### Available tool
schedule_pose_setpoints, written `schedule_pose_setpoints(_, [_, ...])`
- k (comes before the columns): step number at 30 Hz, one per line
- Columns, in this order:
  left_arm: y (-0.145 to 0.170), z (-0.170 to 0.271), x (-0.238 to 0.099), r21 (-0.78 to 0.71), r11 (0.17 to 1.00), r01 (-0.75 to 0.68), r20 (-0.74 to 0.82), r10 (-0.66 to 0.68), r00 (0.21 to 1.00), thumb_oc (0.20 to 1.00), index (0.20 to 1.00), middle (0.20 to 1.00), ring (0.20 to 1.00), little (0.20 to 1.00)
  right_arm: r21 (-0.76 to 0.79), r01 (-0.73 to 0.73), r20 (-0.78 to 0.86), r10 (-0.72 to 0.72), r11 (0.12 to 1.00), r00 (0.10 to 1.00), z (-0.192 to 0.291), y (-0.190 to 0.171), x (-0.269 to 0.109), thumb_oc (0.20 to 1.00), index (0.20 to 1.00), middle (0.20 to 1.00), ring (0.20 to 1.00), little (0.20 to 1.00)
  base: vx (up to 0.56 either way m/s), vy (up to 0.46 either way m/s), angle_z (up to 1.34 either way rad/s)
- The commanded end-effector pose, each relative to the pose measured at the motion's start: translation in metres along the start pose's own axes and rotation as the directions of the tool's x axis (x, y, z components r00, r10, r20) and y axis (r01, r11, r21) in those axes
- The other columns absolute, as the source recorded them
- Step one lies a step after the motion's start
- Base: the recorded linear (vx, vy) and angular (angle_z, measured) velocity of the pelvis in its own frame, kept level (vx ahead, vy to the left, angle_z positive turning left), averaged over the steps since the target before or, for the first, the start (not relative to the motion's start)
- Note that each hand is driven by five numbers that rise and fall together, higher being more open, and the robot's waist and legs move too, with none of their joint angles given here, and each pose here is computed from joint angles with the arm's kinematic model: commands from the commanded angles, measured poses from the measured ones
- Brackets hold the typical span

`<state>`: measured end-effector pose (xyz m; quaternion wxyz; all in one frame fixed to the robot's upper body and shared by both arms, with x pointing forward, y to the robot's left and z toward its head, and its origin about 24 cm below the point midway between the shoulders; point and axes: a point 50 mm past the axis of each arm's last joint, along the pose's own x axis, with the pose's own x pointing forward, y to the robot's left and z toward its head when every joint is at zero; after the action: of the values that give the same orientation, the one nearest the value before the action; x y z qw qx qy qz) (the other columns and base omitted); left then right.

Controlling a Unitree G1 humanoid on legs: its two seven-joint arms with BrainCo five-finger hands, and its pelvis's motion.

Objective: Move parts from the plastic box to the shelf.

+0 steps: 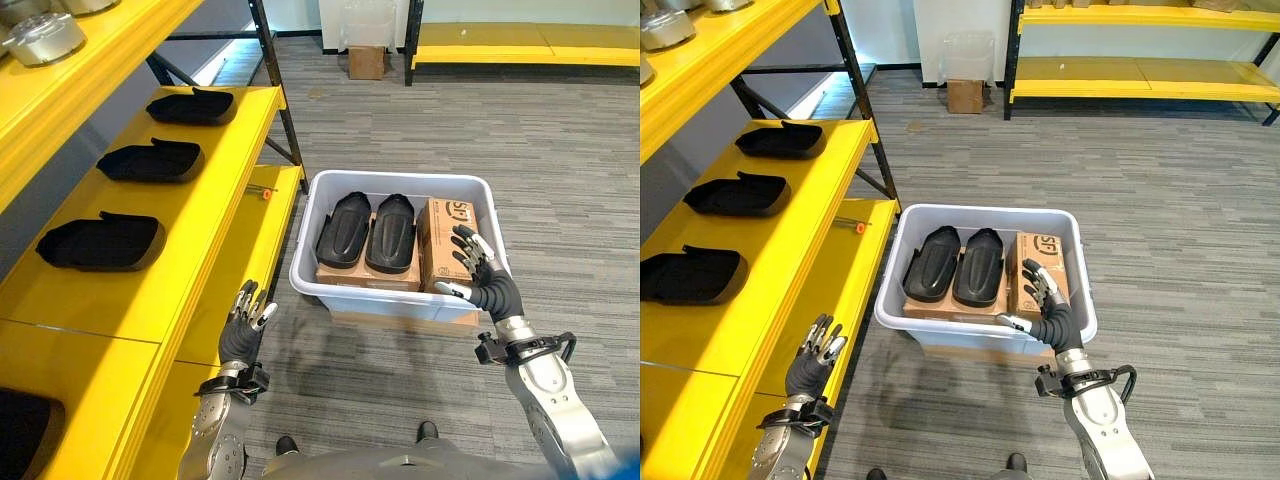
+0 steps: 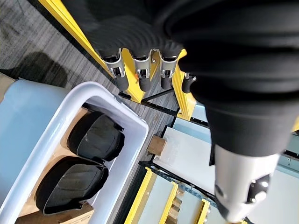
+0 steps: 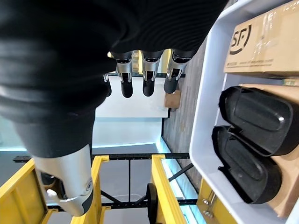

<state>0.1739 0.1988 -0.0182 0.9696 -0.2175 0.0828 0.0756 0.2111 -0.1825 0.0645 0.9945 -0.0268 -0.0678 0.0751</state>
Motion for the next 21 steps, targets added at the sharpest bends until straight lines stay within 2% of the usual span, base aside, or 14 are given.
schedule_pose_setpoints(1, [-0.004,0.028,0.015,0.044,0.997,0.063,0.126,-0.068,0.990,1.000,1.000,1.000,1.000,1.000,0.034,0.015,0.193,-0.022,0.999,0.981,0.031,-0.006,0.013,1.000,1.000,1.000,1.000,1.000,-0.01,-0.170,-0.03])
schedule_pose_setpoints(6, [-0.009,0.029,0.018,0.021,0.997,0.071,0.134,-0.073,0.988,1.000,1.000,1.000,1.000,1.000,0.016,-0.004,0.227,0.001,1.000,0.974,0.039,-0.005,0.016,1.000,1.000,1.000,1.000,1.000,-0.01,-0.122,-0.36])
schedule_pose_setpoints(14, [-0.023,0.043,0.025,0.023,0.992,0.124,0.204,-0.126,0.971,1.000,1.000,1.000,1.000,1.000,-0.014,0.006,0.259,-0.003,1.000,0.966,0.043,-0.006,0.030,1.000,1.000,1.000,1.000,1.000,0.06,0.247,-0.65])
schedule_pose_setpoints(21, [-0.017,0.055,0.026,0.038,0.996,0.079,0.261,-0.086,0.961,1.000,1.000,1.000,1.000,1.000,-0.006,0.025,0.230,-0.023,1.000,0.973,0.038,-0.007,0.028,1.000,1.000,1.000,1.000,1.000,-0.01,0.215,-0.16])
